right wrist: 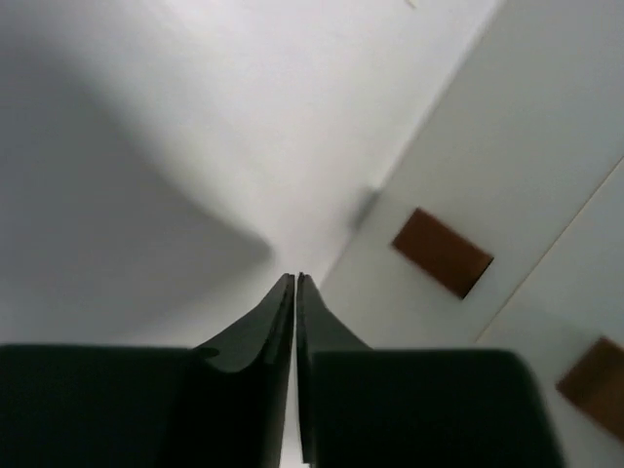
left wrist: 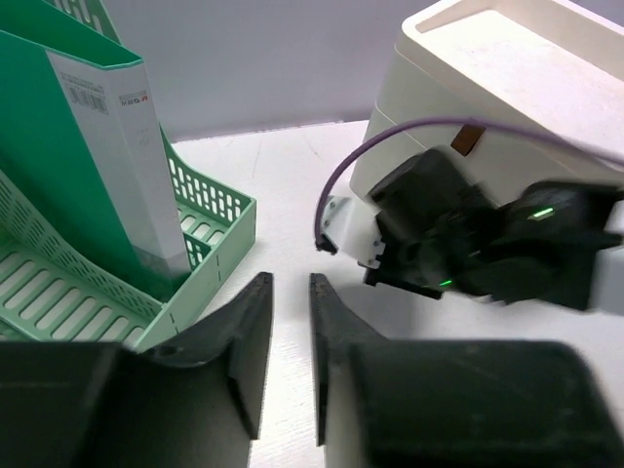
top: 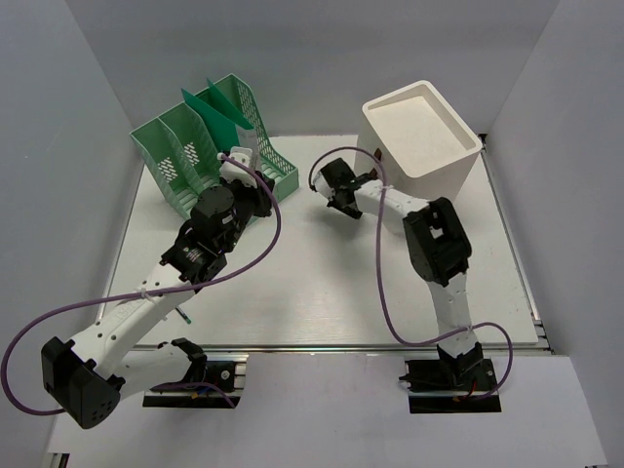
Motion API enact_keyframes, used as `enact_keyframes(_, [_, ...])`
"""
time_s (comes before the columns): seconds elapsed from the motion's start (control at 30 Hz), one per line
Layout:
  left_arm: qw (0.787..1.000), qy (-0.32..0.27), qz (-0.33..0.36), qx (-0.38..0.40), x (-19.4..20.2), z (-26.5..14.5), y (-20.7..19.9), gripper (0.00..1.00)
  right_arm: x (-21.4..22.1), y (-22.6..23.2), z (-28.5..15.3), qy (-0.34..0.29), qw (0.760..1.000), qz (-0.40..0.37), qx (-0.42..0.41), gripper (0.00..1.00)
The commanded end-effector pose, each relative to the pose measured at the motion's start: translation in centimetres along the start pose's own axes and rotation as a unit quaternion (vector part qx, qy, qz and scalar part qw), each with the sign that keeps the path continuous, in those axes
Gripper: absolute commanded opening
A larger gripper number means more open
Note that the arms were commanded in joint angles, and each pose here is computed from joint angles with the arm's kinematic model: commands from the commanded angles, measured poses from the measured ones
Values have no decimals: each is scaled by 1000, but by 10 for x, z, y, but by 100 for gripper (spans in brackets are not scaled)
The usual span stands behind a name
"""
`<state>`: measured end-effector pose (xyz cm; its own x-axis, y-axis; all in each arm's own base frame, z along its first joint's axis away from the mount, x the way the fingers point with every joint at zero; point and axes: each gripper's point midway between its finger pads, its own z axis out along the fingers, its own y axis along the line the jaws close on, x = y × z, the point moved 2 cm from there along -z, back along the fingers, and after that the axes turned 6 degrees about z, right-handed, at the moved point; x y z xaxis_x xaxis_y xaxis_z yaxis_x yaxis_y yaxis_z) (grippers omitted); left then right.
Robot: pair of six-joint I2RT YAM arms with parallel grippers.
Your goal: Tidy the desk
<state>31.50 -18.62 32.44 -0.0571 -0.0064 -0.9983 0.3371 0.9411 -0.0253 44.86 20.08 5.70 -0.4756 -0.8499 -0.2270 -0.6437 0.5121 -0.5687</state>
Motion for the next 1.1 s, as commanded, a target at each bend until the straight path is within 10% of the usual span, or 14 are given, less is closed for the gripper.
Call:
enact_keyframes(0.0, [1000, -21, -3, 1, -12, -6, 3, 35, -37, 13, -98, -143, 968, 86, -185, 12])
enact_keyframes(0.27, [999, -17, 15, 42, -1, -3, -9, 88, -34, 1, -216, -299, 899, 135, -289, 42])
enact_keyframes(0.47, [997, -23, 33, 70, 5, -4, -16, 98, -8, -25, -269, -380, 880, 174, -226, 89])
enact_keyframes(1.07, [988, 54, 34, 141, 55, -32, -31, 98, 84, -30, -311, -460, 839, 272, -100, 89])
